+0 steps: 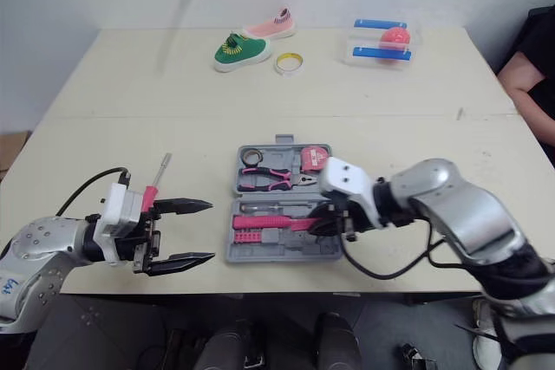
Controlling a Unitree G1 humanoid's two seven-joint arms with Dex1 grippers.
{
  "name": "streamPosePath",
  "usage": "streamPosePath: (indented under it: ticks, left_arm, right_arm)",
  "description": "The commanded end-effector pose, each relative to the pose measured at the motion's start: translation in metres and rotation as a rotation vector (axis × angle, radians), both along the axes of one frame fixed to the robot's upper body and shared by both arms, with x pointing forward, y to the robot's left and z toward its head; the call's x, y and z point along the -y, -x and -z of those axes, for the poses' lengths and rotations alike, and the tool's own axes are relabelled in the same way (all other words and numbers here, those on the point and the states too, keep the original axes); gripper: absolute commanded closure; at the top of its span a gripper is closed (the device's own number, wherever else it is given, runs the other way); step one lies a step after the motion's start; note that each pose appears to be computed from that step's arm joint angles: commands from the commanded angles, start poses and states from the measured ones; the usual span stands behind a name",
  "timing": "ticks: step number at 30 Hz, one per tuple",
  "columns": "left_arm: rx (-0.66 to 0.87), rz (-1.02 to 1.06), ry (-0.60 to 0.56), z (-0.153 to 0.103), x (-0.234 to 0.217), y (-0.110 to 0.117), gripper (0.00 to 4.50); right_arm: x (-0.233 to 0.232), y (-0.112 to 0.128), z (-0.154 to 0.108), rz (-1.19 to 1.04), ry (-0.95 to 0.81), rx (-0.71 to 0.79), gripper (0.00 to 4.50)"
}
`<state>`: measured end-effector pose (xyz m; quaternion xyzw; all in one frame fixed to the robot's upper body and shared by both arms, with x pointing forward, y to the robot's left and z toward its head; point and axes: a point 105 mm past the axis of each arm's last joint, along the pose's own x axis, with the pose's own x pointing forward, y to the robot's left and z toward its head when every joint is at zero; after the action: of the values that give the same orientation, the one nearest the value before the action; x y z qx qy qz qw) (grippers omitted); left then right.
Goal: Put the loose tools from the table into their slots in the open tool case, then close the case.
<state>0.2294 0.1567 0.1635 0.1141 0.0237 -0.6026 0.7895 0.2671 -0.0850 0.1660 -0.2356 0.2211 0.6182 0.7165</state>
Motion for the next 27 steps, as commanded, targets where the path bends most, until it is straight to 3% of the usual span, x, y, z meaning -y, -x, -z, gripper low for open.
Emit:
streamPosePath:
  ticks: [1, 27]
  left_arm:
    - [0.034, -0.01, -0.005, -0.004, 0.0, 0.003, 0.0]
    - [0.027, -0.044, 0.004, 0.001, -0.001, 0.01, 0.0]
  right_arm:
    - [-0.005, -0.005, 0.008, 0.045, 0.083, 0.014, 3.79]
    - [-0.022, -0.015, 0.035, 0.071, 0.211, -0.014, 3.79]
